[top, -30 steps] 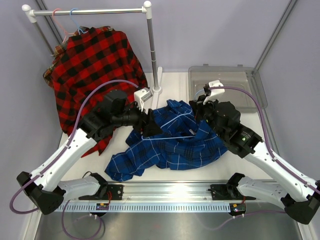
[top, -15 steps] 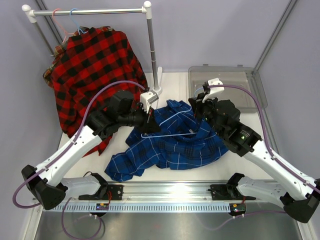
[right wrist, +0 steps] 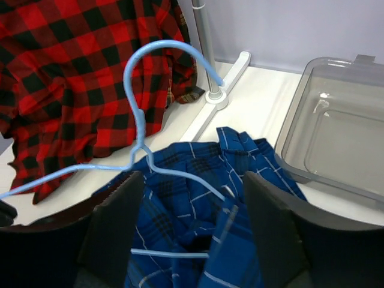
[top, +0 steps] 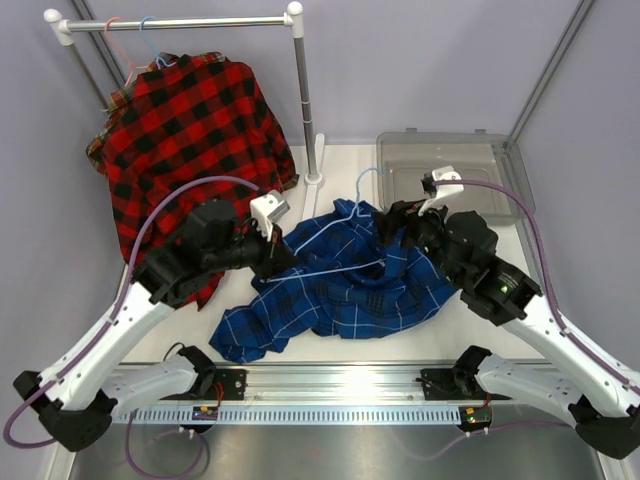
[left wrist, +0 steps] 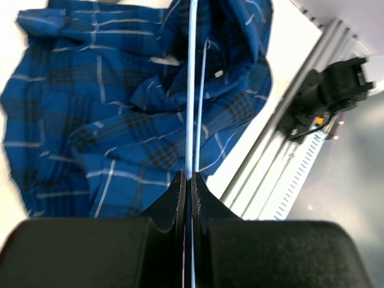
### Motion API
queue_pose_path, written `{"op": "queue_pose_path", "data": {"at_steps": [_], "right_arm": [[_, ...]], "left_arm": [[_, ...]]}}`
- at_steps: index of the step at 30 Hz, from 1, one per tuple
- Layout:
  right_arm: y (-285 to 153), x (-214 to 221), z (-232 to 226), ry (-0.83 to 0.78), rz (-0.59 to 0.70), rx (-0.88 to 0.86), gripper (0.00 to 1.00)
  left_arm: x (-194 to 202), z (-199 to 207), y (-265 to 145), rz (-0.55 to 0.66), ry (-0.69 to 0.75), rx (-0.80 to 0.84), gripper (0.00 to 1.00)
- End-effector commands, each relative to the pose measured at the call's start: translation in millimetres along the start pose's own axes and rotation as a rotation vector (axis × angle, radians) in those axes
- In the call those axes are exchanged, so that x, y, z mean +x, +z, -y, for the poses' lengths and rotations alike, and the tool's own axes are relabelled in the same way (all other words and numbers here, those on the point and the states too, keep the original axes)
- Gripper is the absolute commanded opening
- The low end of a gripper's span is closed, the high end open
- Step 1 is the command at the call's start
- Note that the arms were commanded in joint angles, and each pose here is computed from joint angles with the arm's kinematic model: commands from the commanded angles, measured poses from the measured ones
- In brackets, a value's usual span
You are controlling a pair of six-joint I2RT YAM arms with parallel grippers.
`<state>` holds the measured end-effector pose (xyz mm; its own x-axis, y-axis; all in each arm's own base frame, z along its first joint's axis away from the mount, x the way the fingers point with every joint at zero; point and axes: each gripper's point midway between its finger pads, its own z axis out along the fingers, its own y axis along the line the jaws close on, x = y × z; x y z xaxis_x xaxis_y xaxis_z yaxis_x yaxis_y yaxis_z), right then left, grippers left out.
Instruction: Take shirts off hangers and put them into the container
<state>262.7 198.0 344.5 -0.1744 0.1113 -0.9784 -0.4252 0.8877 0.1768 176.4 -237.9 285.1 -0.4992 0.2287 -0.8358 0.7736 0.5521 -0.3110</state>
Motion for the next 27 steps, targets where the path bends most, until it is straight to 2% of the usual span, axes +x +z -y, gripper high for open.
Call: {"op": "queue_pose_path", "data": {"at_steps": [1, 6, 15, 23, 27], "right_arm": [[-23, -3, -4, 0.035, -0.003, -0.048, 0.84], [-36, 5, 4, 0.039, -0.014, -0.033, 0.89], [-23, 40, 11, 0.022, -0.106, 0.014, 0.89], [-19, 54, 10, 0.044, -0.136, 0.014, 0.89], [-19, 61, 11, 0.047, -0.149, 0.017, 0.89]], "left_arm": [[17, -24, -12, 0.002, 0.012, -0.135, 0.00], [39, -28, -24, -0.032, -0.006, -0.176, 0.00], [49, -28, -67, -0.007, -0.014, -0.260, 0.00], [47, -59, -118, 0.016, -0.063, -0.545, 0.00], [28, -70, -139, 0.112, -0.094, -0.658, 0.00]]}}
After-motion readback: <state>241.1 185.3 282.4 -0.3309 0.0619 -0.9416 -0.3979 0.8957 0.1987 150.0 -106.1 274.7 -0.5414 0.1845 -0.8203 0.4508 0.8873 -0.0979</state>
